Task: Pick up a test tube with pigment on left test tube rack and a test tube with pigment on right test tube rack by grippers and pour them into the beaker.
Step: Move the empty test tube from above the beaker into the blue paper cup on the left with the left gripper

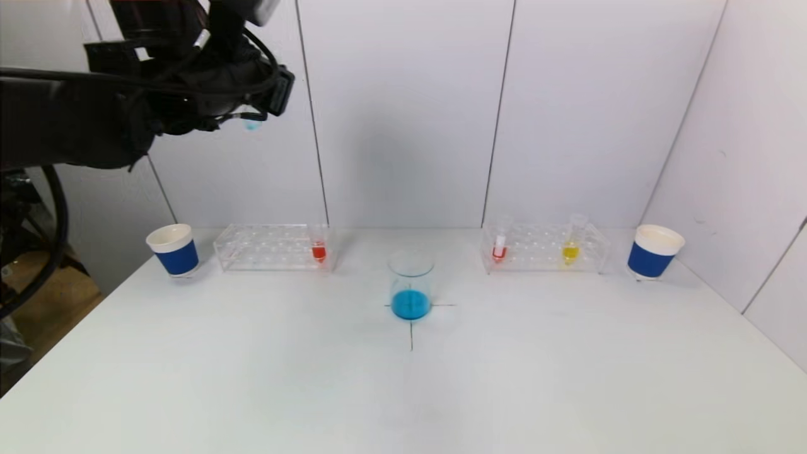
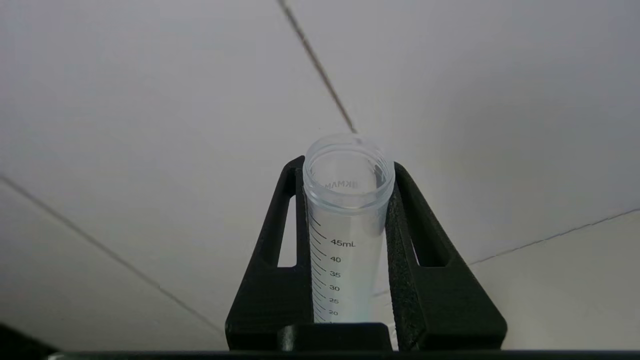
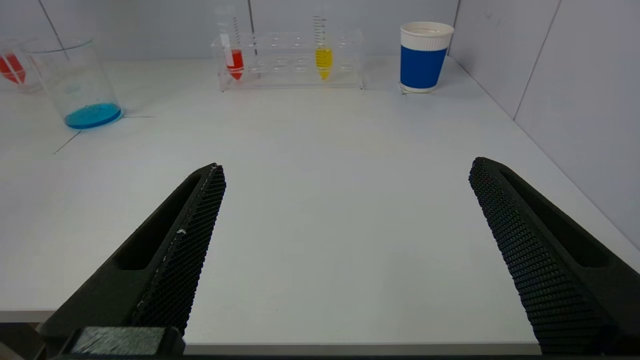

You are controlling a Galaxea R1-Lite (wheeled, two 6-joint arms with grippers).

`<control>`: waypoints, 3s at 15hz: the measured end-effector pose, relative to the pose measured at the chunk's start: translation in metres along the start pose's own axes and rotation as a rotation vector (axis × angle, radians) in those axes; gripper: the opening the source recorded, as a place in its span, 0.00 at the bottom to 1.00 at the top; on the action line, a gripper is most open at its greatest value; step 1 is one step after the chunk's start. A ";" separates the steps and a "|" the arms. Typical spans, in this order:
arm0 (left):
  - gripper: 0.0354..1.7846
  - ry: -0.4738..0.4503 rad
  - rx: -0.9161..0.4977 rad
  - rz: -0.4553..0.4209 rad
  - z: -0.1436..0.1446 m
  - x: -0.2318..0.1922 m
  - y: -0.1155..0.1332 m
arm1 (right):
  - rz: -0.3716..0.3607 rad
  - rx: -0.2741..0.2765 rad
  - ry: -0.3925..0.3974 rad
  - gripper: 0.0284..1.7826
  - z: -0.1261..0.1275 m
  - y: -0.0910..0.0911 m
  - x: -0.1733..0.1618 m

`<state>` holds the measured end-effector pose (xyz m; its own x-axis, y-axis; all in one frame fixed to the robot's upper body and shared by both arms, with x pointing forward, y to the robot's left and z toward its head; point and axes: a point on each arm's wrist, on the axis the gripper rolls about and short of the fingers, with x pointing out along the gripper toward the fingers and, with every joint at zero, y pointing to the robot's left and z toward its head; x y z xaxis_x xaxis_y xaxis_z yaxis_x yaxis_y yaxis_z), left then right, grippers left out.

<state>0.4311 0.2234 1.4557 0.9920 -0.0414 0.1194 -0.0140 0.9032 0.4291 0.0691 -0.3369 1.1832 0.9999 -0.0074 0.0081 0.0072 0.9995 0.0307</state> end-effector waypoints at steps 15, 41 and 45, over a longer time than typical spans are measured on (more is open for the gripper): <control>0.23 0.280 -0.361 0.411 -0.076 -0.045 0.118 | 0.000 0.000 0.000 0.99 0.000 0.000 0.000; 0.23 0.331 -0.364 0.405 -0.280 0.076 0.112 | 0.001 0.000 0.000 0.99 0.000 0.000 0.000; 0.23 0.348 -0.363 0.403 -0.297 0.085 0.109 | 0.001 0.000 0.000 0.99 0.000 0.000 0.000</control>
<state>0.5507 0.4448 1.2468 0.9016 0.4169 -0.1156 -0.4108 0.9088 0.0734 0.0691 -0.3369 1.1832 0.9999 -0.0066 0.0081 0.0063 0.9995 0.0307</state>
